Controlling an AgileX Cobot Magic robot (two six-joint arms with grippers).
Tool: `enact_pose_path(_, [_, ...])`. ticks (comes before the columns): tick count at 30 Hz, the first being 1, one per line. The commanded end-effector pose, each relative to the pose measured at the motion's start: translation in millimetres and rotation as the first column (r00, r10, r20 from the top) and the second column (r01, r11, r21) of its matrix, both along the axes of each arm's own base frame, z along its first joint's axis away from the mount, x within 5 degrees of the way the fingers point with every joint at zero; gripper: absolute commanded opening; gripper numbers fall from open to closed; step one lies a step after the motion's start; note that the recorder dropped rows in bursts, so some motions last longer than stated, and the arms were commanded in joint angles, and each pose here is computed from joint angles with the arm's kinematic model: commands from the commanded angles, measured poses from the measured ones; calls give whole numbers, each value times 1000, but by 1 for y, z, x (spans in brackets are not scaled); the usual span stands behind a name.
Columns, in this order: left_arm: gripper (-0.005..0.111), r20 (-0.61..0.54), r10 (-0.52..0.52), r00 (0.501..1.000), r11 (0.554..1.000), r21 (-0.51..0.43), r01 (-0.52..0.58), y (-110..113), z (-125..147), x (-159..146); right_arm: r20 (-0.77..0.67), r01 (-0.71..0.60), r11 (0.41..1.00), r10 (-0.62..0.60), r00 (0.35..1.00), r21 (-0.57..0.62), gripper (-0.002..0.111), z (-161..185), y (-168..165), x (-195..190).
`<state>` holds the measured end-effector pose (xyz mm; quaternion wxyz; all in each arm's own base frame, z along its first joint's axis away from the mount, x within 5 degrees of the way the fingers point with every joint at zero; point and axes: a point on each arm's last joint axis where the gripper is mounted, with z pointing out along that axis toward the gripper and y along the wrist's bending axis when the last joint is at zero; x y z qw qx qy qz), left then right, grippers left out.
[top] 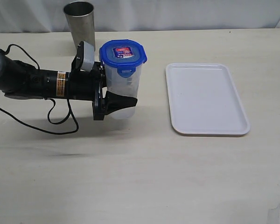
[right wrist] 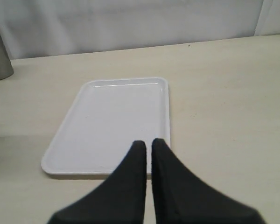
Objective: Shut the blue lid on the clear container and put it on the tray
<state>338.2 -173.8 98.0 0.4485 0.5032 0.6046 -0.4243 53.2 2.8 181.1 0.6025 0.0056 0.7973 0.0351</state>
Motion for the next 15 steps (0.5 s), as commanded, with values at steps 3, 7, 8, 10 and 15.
enact_pose_path(3, [0,11,-4,1000,999,-49,4,-1,11,0,17,-42,985,45,999,-166,4,1,0,0])
enact_pose_path(7, [0,11,-4,1000,999,-49,4,-1,11,0,17,-42,986,45,999,-164,4,1,0,0])
enact_pose_path(8, [0,11,-4,1000,999,-49,4,-1,11,0,17,-42,986,45,999,-164,4,1,0,0])
enact_pose_path(10, [0,11,-4,1000,999,-49,4,-1,11,0,17,-42,986,45,999,-164,4,1,0,0])
enact_pose_path(15, [0,11,-4,1000,999,-49,4,-1,11,0,17,-42,986,45,999,-164,4,1,0,0])
